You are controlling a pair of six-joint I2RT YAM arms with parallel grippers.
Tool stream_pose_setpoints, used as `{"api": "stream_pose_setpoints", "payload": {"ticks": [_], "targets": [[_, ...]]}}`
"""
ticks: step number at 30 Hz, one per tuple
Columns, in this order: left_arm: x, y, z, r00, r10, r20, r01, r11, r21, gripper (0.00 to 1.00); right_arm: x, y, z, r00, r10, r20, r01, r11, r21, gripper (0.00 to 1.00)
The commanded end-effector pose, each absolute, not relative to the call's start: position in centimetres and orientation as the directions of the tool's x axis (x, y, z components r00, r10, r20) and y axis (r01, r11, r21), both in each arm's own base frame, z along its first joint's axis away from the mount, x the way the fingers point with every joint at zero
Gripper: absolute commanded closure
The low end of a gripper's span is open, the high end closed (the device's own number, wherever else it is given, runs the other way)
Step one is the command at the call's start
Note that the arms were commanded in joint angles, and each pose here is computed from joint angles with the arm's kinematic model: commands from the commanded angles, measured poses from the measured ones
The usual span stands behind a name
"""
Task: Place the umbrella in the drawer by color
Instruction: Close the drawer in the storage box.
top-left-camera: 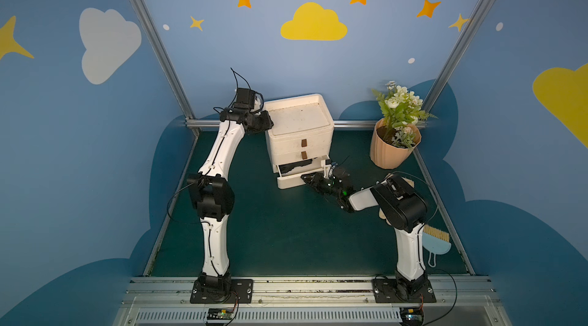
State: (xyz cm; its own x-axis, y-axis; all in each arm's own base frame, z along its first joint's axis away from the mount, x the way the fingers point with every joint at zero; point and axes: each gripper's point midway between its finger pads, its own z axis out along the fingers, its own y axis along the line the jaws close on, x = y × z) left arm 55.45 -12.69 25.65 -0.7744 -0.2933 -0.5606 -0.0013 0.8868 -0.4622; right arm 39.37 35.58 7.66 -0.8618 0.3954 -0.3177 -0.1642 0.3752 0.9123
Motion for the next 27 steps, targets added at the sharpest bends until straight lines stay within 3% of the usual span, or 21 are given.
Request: {"api": "stream_pose_setpoints", "payload": {"ticks": [1,13,27], "targets": [[55.1,-14.3,25.3,-0.794,-0.219,-0.567,0.084,0.884,-0.46,0.65,41.2,35.8,8.0,-0.831,0.418,-0.368,-0.195,0.402,0.895,0.68],[55.0,-14.6,25.4,-0.793,-0.211,-0.571,0.091,0.886,-0.454,0.65,44.4,35.0,9.0,-0.683,0.503,-0.53,-0.263,0.507,0.821,0.76],[55.0,-14.7,25.3,-0.795,-0.199,-0.573,0.1,0.889,-0.448,0.65,47.2,36.3,8.3,-0.643,0.548,-0.536,-0.248,0.513,0.822,0.79]]}}
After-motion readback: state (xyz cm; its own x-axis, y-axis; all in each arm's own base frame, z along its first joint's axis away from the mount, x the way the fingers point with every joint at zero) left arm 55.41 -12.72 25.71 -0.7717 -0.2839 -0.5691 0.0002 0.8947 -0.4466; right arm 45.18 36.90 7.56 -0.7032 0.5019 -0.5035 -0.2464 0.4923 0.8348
